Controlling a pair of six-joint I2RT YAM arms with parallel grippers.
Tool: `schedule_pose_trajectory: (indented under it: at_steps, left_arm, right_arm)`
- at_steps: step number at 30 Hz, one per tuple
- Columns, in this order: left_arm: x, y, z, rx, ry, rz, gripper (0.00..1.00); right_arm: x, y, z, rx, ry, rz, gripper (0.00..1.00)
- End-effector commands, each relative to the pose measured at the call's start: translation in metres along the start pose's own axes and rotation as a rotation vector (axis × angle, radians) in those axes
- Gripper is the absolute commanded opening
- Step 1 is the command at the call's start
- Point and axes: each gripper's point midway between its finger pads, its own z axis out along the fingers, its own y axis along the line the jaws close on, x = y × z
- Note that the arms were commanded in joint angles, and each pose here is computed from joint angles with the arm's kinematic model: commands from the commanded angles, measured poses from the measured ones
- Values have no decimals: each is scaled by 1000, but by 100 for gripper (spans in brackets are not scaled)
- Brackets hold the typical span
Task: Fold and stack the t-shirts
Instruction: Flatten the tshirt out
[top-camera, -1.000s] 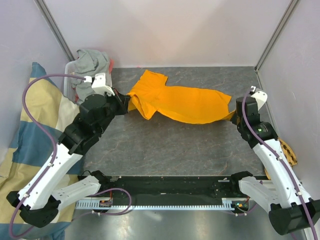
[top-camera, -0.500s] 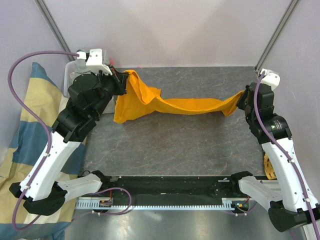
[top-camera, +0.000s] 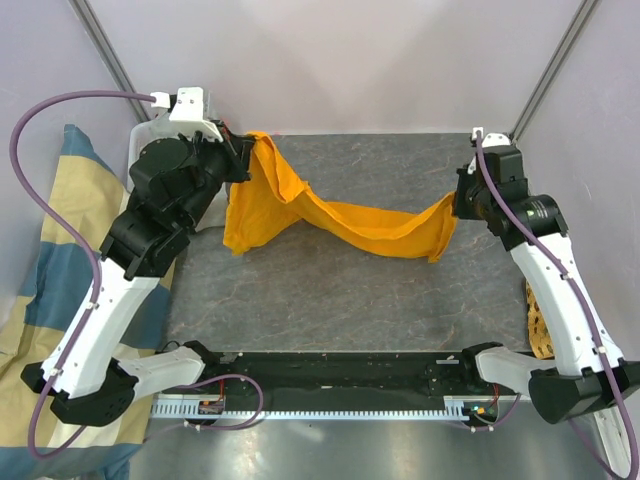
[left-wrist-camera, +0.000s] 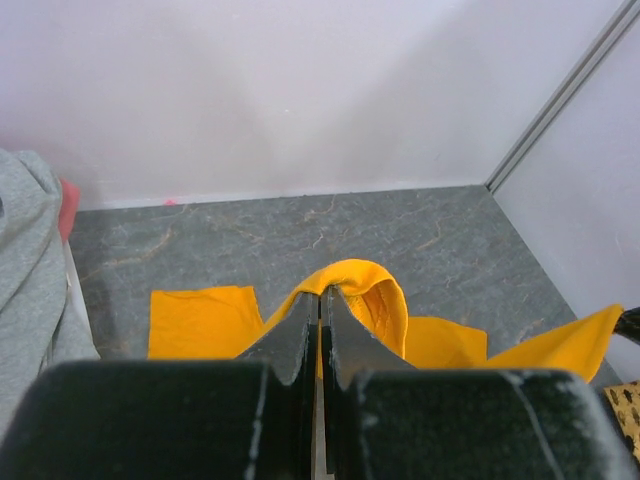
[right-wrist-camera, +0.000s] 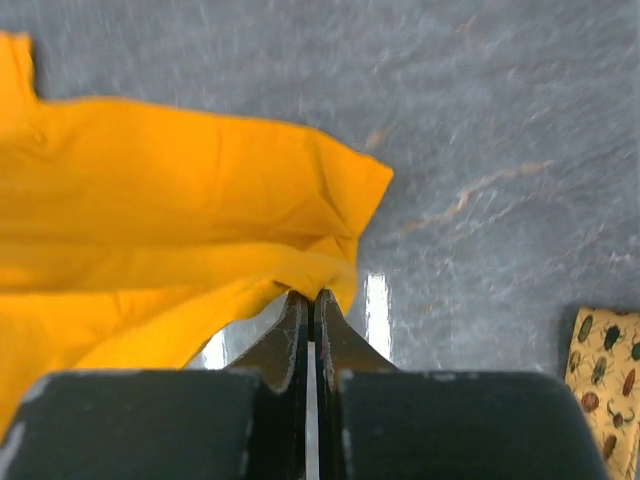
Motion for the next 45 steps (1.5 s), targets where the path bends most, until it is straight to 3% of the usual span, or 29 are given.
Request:
schedule_pose_trajectory:
  at_steps: [1,7,13,20,22,23,24,27,30,34,38,43,45]
  left_arm:
    - [-14,-5,-2,36,-28,27,2]
    - [1,-3,2,37,10,25,2]
    - [25,0,9,36,72,26,2]
    - [45,9,18,24,121,14,2]
    - [48,11,21,26,128,12,2]
    - [52,12,21,25,136,10,2]
    - [53,11,22,29,139,10,2]
    - [56,15,24,27,144,2,2]
    - [59,15,25,35,148,-4,2]
    - [65,14,27,49,160,-11,2]
    - [68,10,27,73,162,-26,2]
    - [76,8,27,87,178,-37,2]
    - [77,8,25,92,178,-39,2]
  right_arm:
    - [25,7,-6,-62,112,-48,0]
    - [77,42,11,-243,333,-54,0]
    - [168,82,28,-418,621,-82,0]
    - [213,102,45,-460,723,-112,5]
    - [210,100,49,-429,714,-130,16]
    - [207,94,55,-383,698,-139,25]
    - [204,91,56,-361,687,-145,42]
    - [180,87,59,-298,593,-126,64]
    - [154,90,54,-287,486,-63,73]
    - [134,95,43,-279,379,111,70]
    - [133,113,40,-314,319,381,56]
    - [175,120,60,-223,361,401,54]
    - [182,125,65,-196,366,371,58]
